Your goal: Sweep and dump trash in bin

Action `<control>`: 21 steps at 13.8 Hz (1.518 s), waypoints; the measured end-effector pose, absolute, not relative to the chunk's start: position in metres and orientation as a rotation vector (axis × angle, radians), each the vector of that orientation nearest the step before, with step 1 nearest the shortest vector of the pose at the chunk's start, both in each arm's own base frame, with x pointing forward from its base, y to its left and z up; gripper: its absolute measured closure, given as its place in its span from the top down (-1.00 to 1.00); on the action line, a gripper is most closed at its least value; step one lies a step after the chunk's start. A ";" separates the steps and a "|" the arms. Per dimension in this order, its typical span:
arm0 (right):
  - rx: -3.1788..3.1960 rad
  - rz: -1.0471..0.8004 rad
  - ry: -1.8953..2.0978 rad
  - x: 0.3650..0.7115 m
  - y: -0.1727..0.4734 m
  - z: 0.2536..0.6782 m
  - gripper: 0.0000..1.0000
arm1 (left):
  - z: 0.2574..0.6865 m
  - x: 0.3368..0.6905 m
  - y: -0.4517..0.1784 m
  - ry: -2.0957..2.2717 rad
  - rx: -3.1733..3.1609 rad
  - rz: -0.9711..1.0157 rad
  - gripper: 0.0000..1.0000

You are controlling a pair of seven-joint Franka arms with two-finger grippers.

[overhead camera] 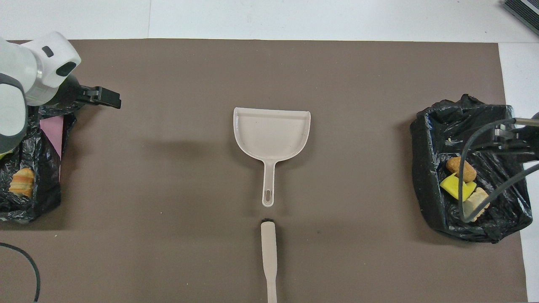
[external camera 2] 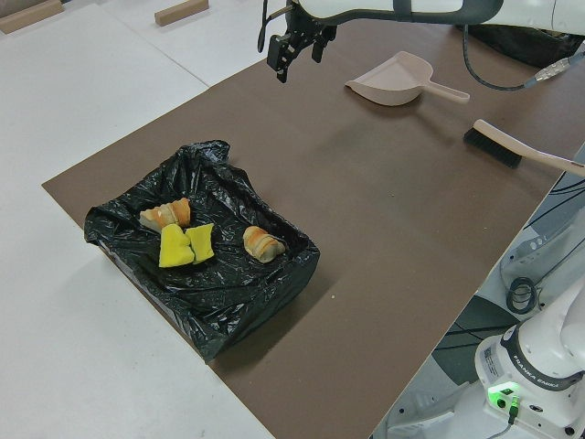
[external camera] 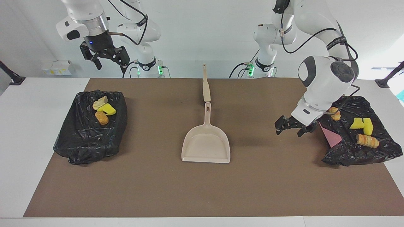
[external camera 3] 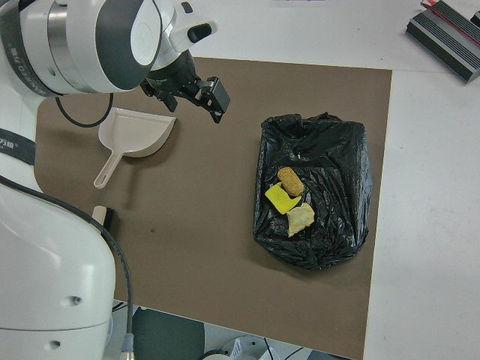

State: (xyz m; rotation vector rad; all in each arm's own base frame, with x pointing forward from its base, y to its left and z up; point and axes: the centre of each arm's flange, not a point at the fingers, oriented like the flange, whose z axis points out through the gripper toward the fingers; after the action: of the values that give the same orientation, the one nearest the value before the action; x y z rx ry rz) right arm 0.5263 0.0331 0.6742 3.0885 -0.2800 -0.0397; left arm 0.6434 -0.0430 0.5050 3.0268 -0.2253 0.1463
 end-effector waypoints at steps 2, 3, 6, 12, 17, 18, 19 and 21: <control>3.088 -0.040 -0.280 0.526 0.033 0.674 1.00 | 0.516 0.636 -0.026 -0.206 3.039 0.126 1.00; 3.088 -0.040 -0.281 0.526 0.033 0.674 1.00 | 0.525 0.630 -0.024 -0.202 3.042 0.108 1.00; 3.088 -0.040 -0.284 0.526 0.032 0.674 1.00 | 0.557 0.608 -0.022 -0.142 3.083 0.072 1.00; 3.104 -0.042 -0.275 0.526 0.036 0.675 1.00 | 0.583 0.584 -0.003 -0.075 3.099 0.018 1.00; 3.106 -0.041 -0.280 0.526 0.034 0.675 1.00 | 0.603 0.568 -0.001 -0.085 3.123 0.014 1.00; 3.106 -0.040 -0.280 0.526 0.034 0.675 1.00 | 0.607 0.564 -0.002 -0.090 3.123 0.004 1.00; 3.107 -0.039 -0.280 0.526 0.034 0.676 1.00 | 0.610 0.561 -0.003 -0.092 3.122 -0.003 1.00; 3.107 -0.036 -0.280 0.525 0.034 0.677 1.00 | 0.613 0.557 -0.002 -0.093 3.123 -0.019 1.00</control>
State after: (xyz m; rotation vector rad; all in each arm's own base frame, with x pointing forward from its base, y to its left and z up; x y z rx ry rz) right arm 0.5249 0.0341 0.6768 3.1072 -0.2805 -0.0361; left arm 0.5575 -0.0024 0.6126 3.1231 -0.0926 -0.0192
